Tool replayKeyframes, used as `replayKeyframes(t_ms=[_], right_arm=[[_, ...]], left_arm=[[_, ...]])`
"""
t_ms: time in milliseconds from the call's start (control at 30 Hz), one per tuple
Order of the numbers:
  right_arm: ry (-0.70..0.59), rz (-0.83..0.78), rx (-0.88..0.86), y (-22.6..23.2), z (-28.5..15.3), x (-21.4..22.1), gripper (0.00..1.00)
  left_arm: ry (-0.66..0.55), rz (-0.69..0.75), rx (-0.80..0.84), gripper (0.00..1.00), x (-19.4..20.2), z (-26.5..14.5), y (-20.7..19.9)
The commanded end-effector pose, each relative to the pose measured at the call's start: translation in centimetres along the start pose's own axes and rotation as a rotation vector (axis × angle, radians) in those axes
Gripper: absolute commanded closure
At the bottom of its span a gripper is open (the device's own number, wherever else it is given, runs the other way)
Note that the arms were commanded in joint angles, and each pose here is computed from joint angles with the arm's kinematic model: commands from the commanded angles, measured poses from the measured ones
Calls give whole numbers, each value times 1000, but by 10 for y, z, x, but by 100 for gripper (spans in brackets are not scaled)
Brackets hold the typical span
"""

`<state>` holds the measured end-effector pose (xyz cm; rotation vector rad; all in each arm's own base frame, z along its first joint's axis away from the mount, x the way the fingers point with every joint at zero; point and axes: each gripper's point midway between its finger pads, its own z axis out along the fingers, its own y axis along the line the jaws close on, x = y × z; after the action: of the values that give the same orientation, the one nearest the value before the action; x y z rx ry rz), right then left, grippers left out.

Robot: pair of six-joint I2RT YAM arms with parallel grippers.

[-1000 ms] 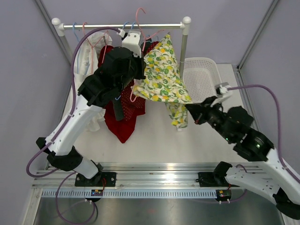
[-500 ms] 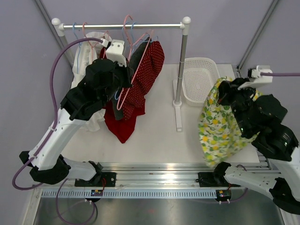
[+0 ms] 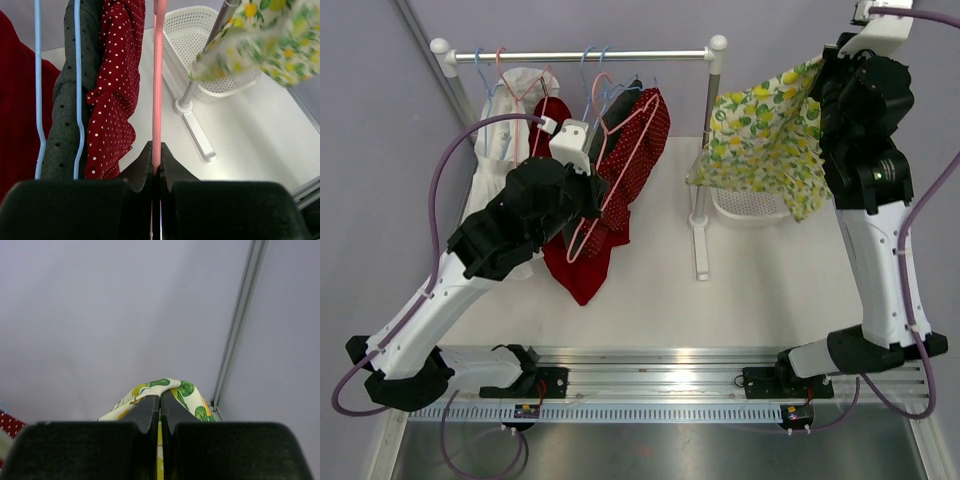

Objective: Remove the skirt from the hanger

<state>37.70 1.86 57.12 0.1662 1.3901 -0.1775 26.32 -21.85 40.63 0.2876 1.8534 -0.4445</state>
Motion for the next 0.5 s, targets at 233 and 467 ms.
replayKeyframes(t_ms=[233, 467], right_arm=[[182, 120, -66, 42, 121, 139, 100], [385, 242, -16, 34, 63, 243, 1]], left_arm=[[-82, -42, 60, 100, -20, -14, -8], [-92, -18, 74, 100, -41, 8, -23]])
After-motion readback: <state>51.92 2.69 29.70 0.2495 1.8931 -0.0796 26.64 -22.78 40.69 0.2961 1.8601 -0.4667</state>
